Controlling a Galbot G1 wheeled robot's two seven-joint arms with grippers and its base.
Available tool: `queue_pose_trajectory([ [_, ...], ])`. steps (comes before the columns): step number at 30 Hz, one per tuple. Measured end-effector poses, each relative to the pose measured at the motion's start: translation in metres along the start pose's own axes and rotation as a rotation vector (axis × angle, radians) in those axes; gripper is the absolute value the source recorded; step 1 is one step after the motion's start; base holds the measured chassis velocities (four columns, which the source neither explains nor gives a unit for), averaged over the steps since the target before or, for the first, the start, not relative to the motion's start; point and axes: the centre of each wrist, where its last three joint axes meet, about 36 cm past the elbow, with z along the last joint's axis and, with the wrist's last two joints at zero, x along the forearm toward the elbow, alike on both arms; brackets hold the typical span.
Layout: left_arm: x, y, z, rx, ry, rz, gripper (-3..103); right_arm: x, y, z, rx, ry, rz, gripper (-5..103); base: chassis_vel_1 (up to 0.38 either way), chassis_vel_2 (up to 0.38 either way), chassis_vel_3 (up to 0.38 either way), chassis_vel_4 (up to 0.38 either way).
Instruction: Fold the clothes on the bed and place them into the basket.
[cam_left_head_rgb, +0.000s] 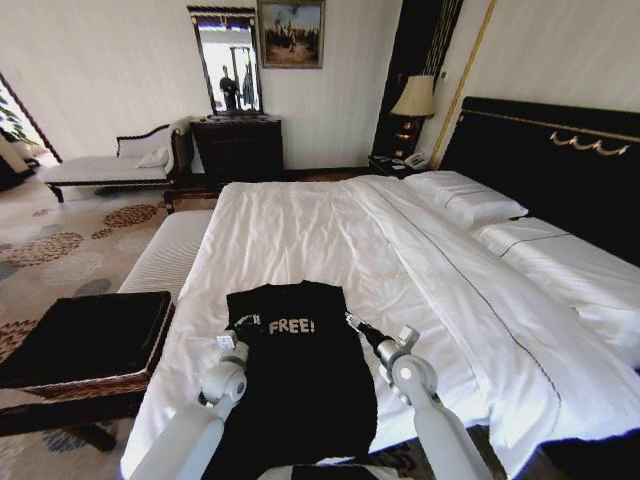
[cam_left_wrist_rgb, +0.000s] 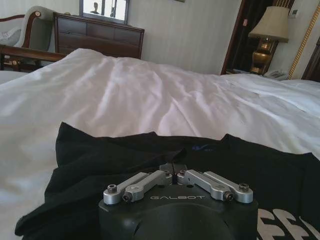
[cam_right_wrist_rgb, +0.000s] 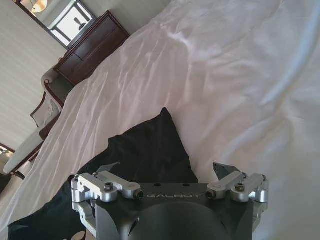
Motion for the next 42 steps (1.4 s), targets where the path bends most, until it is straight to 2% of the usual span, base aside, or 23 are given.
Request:
queue_pose_trajectory([
  [5,-0.005,-0.007,0.013,-0.013,0.038,0.000,0,0.001,-0.002,0.000,-0.001,-0.002,0.004,100,0.000,0.000,0.000,0.000],
  [9,-0.005,-0.011,0.021,-0.026,0.057,0.004,8,0.001,-0.001,-0.001,0.000,-0.005,0.002,100,0.000,0.000,0.000,0.000],
  [18,0.010,-0.012,0.034,-0.049,0.085,0.018,15,-0.001,-0.001,0.000,-0.002,-0.003,0.003,100,0.000,0.000,0.000,0.000],
  [20,0.016,-0.013,0.034,-0.049,0.088,0.028,26,-0.002,-0.002,0.002,-0.002,-0.002,0.004,100,0.000,0.000,0.000,0.000],
  [22,0.019,-0.013,0.033,-0.049,0.087,0.031,26,-0.002,-0.002,0.002,-0.002,-0.002,0.004,100,0.000,0.000,0.000,0.000],
  [23,0.025,-0.012,0.031,-0.050,0.082,0.040,36,-0.002,-0.002,0.002,-0.001,-0.001,0.003,100,0.000,0.000,0.000,0.000],
  [26,0.041,-0.008,0.020,-0.059,0.055,0.055,53,-0.003,-0.002,0.004,0.000,0.000,0.002,100,0.000,0.000,0.000,0.000],
  [29,0.047,-0.004,0.014,-0.056,0.039,0.052,58,-0.004,-0.002,0.003,0.001,-0.001,0.001,100,0.000,0.000,0.000,0.000],
  [32,0.055,0.012,-0.003,-0.023,0.001,0.014,74,-0.005,-0.004,0.000,0.011,-0.003,0.000,100,0.000,0.000,0.000,0.000],
  [34,0.056,0.016,-0.007,-0.011,-0.009,0.002,74,-0.005,-0.004,-0.001,0.013,-0.004,-0.001,100,0.000,0.000,0.000,0.000],
  [36,0.058,0.031,-0.020,0.029,-0.033,-0.040,85,-0.005,-0.005,-0.004,0.017,-0.006,-0.002,100,0.000,0.000,0.000,0.000],
  [37,0.058,0.031,-0.020,0.029,-0.033,-0.040,85,-0.005,-0.005,-0.004,0.017,-0.006,-0.002,100,0.000,0.000,0.000,0.000],
  [38,0.056,0.038,-0.026,0.051,-0.040,-0.059,90,-0.006,-0.004,-0.004,0.019,-0.006,-0.003,100,0.000,0.000,0.000,0.000],
  [39,0.042,0.060,-0.046,0.131,-0.054,-0.109,100,-0.007,-0.003,-0.004,0.021,-0.003,-0.007,100,0.000,0.000,0.000,0.000],
  [42,0.031,0.070,-0.054,0.155,-0.056,-0.129,100,-0.007,-0.003,-0.004,0.021,-0.002,-0.009,100,0.000,0.000,0.000,0.000],
])
